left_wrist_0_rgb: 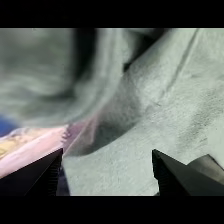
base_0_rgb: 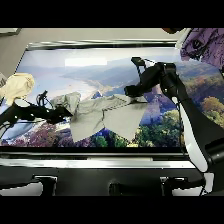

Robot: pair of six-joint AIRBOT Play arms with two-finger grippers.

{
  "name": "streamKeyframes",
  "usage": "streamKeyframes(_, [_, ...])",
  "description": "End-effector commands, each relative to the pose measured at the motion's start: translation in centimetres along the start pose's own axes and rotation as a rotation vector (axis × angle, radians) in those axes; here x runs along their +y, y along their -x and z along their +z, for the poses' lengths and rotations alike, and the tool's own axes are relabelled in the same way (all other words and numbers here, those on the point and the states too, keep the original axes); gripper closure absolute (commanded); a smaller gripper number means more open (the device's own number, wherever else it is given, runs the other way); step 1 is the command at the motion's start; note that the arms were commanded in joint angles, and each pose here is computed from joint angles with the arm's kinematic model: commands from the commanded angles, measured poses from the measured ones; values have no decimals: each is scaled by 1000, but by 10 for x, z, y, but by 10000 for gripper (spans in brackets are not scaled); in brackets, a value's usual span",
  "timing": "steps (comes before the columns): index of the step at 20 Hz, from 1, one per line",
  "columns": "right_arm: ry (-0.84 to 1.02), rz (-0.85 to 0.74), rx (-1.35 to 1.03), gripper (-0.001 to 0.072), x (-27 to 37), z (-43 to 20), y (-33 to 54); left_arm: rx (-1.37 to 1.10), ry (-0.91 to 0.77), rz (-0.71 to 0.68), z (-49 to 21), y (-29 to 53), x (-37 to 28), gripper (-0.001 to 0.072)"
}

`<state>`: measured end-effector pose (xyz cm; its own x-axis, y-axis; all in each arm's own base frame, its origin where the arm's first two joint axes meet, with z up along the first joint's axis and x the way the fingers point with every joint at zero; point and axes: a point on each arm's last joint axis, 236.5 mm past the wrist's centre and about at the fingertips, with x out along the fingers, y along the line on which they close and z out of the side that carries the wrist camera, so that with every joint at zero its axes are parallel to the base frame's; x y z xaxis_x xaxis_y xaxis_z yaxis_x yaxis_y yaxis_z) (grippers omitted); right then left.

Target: Fold the clothes and pants, and hang the long-sleeved shirts on hangers.

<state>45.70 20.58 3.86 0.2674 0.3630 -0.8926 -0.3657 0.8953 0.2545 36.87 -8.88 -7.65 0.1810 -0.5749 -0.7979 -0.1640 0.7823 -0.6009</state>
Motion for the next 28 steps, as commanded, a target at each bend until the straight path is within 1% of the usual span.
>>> streamKeyframes(1, [-1,7,37,676,2,-9,1,11,-28,-18,-12,-35,-6,78])
streamKeyframes(3, [-5,7,41,676,2,-10,1,8,-36,5,-11,-52,-5,92])
streamKeyframes(4, [-5,8,43,676,2,-10,1,3,-41,12,-10,-56,-4,267])
streamKeyframes(5, [-5,9,45,676,3,-11,1,-1,-47,11,-8,-56,-6,592])
streamKeyframes(6, [-4,9,38,677,3,-10,4,-8,-60,-3,-1,-50,-13,690])
streamKeyframes(8, [14,-13,-24,678,3,3,21,-62,-129,-40,26,-19,-41,692])
streamKeyframes(10, [51,-92,-171,678,-4,32,63,-240,-243,-73,77,47,-87,693])
streamKeyframes(12, [58,-193,-361,678,-11,62,132,-483,-353,-94,120,145,-145,693])
streamKeyframes(14, [82,-274,-550,678,-8,79,215,-725,-467,-69,133,255,-199,693])
streamKeyframes(16, [79,-318,-720,678,2,75,299,-940,-557,-26,118,353,-241,693])
streamKeyframes(19, [68,-310,-927,678,27,38,406,-1159,-615,38,58,453,-278,692])
streamKeyframes(22, [25,-266,-1047,677,46,-14,472,-1245,-608,88,-12,495,-284,692])
streamKeyframes(24, [3,-249,-1084,677,52,-45,497,-1328,-555,130,-49,523,-276,692])
streamKeyframes(26, [-17,-231,-1114,677,55,-60,510,-1415,-498,168,-68,548,-267,692])
streamKeyframes(28, [-41,-223,-1117,677,54,-58,510,-1441,-478,215,-68,556,-258,692])
